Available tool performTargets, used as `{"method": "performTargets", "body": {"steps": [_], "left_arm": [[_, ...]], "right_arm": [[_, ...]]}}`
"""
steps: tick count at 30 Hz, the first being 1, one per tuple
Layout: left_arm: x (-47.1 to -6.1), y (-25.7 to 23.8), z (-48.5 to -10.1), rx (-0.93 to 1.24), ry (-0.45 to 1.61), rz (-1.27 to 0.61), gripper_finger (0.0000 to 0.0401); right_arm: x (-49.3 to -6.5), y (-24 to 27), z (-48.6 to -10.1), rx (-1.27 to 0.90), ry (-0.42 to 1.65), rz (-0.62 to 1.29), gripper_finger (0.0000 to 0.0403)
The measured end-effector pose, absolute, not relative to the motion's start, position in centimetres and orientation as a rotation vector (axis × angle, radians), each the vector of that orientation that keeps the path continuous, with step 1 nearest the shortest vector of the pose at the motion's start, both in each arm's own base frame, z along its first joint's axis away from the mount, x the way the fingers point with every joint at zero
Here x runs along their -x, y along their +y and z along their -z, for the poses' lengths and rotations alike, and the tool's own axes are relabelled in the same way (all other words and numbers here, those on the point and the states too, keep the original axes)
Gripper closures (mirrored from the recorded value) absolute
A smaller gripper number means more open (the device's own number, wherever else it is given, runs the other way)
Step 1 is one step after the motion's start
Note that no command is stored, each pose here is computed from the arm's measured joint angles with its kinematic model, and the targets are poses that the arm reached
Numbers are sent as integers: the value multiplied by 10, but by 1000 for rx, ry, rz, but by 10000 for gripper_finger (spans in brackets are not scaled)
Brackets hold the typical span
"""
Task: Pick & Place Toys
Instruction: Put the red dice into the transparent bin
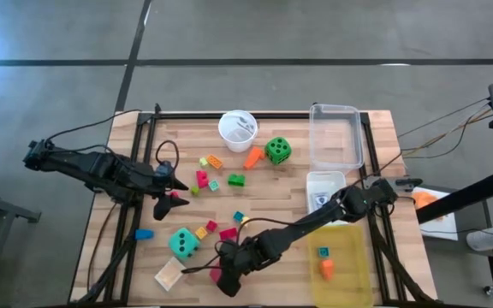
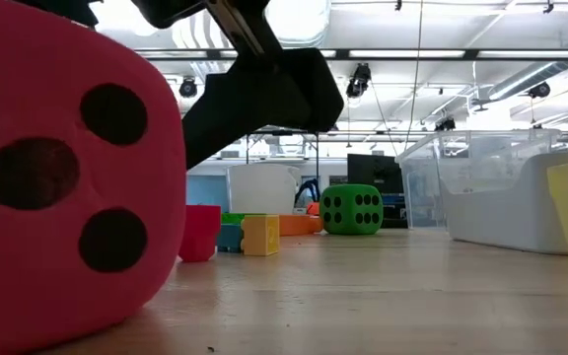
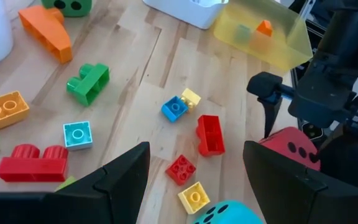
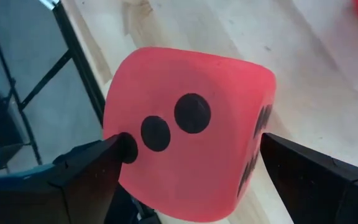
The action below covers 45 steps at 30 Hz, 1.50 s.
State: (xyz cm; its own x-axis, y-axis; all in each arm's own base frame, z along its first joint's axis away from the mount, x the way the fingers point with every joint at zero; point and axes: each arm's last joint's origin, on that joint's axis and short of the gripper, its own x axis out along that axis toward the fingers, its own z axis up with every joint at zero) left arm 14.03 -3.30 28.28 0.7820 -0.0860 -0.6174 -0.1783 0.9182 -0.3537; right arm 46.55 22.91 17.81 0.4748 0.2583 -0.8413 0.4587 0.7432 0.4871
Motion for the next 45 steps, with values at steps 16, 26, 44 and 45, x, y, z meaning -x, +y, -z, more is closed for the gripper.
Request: {"method": "performTargets", "body": {"steps": [16,26,44,45], "left_arm": [[-140,-33,-283,413,674,-51,138],[-140,-33,-283,412,674,-50,138],[-140,-33,-283,406,681,-51,138],[-140,-33,-283,406,680,-50,138]], "right_arm": [[-463,230,-167,-761,1136,91,234],[-463,230,-167,-717,1135,64,248],[-434,218,-220,-569,1114,176,282],[-433,217,-221,-564,1121,184,283]]}}
